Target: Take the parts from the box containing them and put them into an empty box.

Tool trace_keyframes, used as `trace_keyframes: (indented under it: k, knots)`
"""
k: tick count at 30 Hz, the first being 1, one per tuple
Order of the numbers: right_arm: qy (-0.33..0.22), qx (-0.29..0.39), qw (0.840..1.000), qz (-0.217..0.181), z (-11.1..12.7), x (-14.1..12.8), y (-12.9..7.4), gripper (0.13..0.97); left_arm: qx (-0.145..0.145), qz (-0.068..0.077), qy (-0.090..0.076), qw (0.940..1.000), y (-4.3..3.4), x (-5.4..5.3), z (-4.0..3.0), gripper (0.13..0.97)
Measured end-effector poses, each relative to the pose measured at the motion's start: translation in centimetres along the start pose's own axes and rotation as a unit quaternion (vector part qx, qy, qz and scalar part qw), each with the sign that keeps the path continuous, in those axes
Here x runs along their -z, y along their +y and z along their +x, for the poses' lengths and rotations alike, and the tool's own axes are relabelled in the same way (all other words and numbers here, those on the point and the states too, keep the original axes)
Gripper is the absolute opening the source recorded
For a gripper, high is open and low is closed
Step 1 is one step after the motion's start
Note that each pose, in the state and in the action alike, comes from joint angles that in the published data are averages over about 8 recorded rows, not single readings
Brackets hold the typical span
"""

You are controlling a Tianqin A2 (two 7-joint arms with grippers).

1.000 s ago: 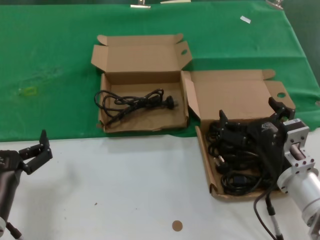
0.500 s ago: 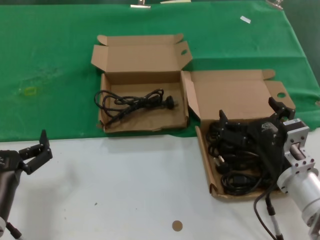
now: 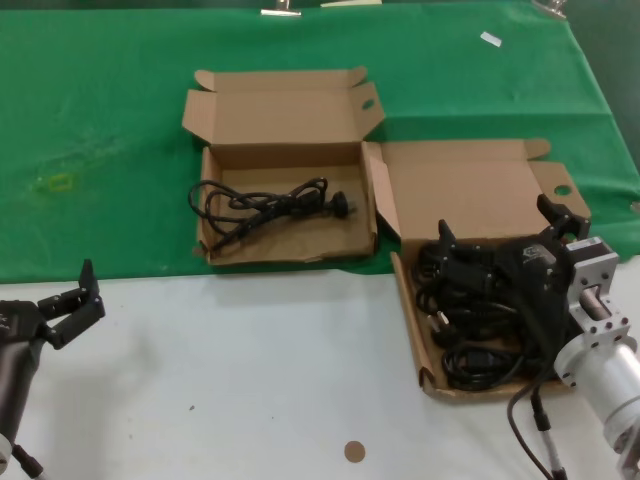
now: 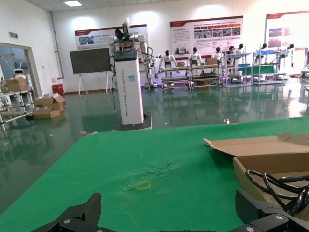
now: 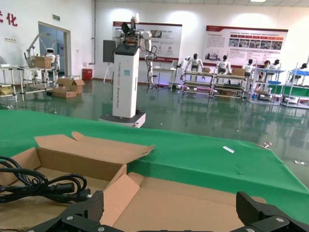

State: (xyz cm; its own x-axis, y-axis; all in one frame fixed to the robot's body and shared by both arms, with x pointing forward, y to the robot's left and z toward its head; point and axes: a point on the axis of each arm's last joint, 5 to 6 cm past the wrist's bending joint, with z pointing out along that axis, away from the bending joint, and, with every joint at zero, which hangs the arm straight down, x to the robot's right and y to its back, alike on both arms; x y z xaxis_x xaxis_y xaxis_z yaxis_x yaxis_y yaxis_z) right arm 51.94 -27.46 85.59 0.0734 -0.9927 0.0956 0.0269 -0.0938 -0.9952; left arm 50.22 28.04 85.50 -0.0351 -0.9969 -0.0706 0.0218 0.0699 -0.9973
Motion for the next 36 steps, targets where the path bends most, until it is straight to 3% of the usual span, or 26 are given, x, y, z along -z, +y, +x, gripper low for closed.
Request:
trace_keyframes:
  k: [36]
  knots:
    - [0.0, 0.0, 1.0, 0.0, 0.0, 0.0, 0.0, 0.966, 0.0, 0.0, 0.0, 1.0, 0.0, 0.0, 0.0, 0.966]
